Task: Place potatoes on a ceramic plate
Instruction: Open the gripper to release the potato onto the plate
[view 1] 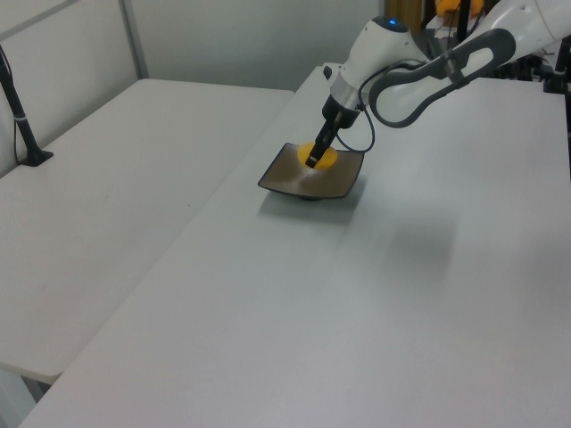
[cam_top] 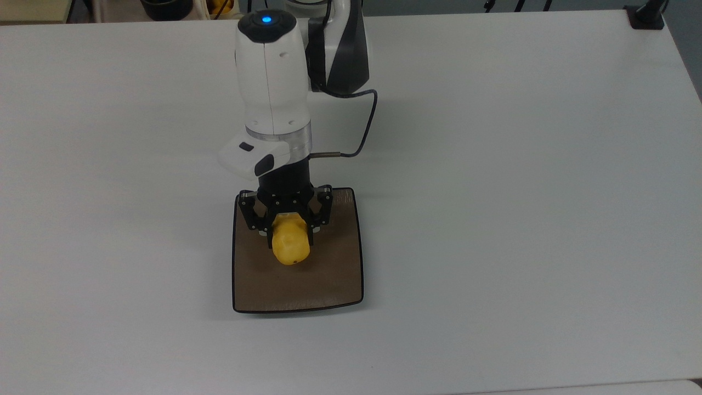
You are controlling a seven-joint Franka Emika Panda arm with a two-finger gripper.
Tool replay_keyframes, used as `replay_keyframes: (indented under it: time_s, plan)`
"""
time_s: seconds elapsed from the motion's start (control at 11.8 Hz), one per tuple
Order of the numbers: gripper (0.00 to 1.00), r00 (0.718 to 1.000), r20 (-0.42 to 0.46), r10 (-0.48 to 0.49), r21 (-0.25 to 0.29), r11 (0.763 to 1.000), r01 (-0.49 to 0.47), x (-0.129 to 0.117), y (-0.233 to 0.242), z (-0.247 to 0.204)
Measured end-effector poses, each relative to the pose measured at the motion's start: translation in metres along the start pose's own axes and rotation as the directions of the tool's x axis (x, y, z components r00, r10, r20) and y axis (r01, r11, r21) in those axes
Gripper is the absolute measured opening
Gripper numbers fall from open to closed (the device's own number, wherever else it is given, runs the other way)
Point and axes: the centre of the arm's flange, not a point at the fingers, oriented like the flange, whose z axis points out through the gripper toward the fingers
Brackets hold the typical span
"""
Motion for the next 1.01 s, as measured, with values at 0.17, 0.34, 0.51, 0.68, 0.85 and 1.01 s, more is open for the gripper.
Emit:
replay_keyframes:
  time_s: [0.17,0.34,0.51,0.68,0.85,1.01]
  plan:
    - [0.63,1.0,0.014,-0.003,0.006,1.0,0.003,-0.008,-0.006,0.018]
    - [0.63,1.0,0.022,-0.006,0.01,1.0,0.006,-0.01,-0.011,0.024]
    - [0.7,1.0,0.02,-0.006,0.01,1.0,0.006,-0.009,-0.011,0.023]
    - [0.89,1.0,0.017,-0.006,0.01,1.0,0.006,-0.008,-0.011,0.022]
    - [1.0,1.0,-0.009,-0.006,0.007,1.0,0.006,0.002,-0.01,0.01]
    - [1.0,1.0,0.006,-0.005,0.008,1.0,0.005,0.016,-0.008,-0.026]
